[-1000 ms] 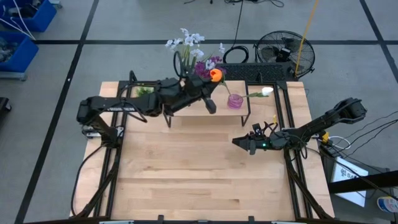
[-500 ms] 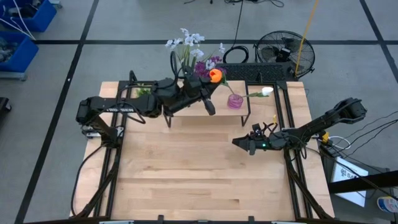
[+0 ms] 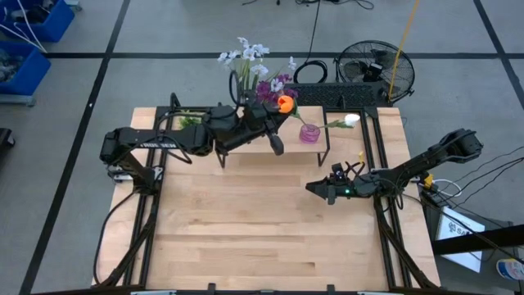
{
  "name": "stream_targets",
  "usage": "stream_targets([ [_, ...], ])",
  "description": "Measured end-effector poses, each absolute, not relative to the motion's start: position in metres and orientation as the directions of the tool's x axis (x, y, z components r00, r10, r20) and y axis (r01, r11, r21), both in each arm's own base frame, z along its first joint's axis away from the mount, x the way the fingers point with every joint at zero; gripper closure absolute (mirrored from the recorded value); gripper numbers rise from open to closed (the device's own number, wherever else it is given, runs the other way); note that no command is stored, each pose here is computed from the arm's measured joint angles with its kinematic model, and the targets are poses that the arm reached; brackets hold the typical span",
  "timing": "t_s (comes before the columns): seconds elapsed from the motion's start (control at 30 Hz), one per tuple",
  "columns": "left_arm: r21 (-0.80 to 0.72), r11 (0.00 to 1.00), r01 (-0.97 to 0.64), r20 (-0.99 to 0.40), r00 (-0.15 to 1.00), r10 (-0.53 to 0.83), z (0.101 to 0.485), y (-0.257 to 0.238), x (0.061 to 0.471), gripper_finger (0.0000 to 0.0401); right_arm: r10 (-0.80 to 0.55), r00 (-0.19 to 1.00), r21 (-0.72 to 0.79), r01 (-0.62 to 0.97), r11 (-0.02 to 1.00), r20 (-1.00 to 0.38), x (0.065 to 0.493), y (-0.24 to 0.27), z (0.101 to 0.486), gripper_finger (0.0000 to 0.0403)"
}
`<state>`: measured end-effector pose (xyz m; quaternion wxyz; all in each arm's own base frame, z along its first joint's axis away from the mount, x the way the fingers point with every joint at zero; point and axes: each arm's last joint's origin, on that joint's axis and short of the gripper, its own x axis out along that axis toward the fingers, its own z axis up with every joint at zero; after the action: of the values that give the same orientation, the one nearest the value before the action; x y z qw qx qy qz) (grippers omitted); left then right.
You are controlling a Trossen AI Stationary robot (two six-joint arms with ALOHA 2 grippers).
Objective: Pick and place flowers into a vace then onto a shelf
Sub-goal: Put the orange flower into the violet vase
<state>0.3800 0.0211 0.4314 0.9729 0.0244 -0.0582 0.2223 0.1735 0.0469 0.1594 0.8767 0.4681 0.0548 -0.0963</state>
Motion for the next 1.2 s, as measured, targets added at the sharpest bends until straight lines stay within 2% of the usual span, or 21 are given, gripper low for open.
stream_targets([
  [0.2, 0.001, 0.898, -0.441, 0.084, 0.894, 0.439, 0.427, 0.03, 0.381, 0.0382, -0.118, 0.975, 0.811, 0.22, 0.543, -0.186, 0.173, 0.047, 0.159, 0.0261],
  [0.4, -0.045, 0.931, -0.363, 0.026, 0.931, 0.365, 0.417, 0.039, 0.385, 0.0377, -0.118, 0.975, 0.811, 0.22, 0.542, -0.186, 0.173, 0.047, 0.159, 0.0261],
  [0.67, -0.048, 0.927, -0.371, -0.03, 0.929, 0.37, 0.406, 0.046, 0.391, 0.0375, -0.117, 0.976, 0.813, 0.217, 0.541, -0.183, 0.174, 0.047, 0.16, 0.0261],
  [0.87, -0.045, 0.947, -0.317, -0.075, 0.947, 0.314, 0.397, 0.045, 0.397, 0.0369, -0.117, 0.976, 0.813, 0.217, 0.541, -0.183, 0.174, 0.047, 0.16, 0.0261],
  [0.97, -0.046, 0.948, -0.313, -0.09, 0.947, 0.309, 0.392, 0.045, 0.4, 0.0344, -0.117, 0.976, 0.813, 0.216, 0.541, -0.182, 0.174, 0.047, 0.16, 0.0261],
  [1.2, -0.094, 0.939, -0.331, -0.084, 0.942, 0.324, 0.392, 0.046, 0.401, 0.0254, -0.117, 0.976, 0.813, 0.217, 0.541, -0.183, 0.174, 0.047, 0.16, 0.0261],
])
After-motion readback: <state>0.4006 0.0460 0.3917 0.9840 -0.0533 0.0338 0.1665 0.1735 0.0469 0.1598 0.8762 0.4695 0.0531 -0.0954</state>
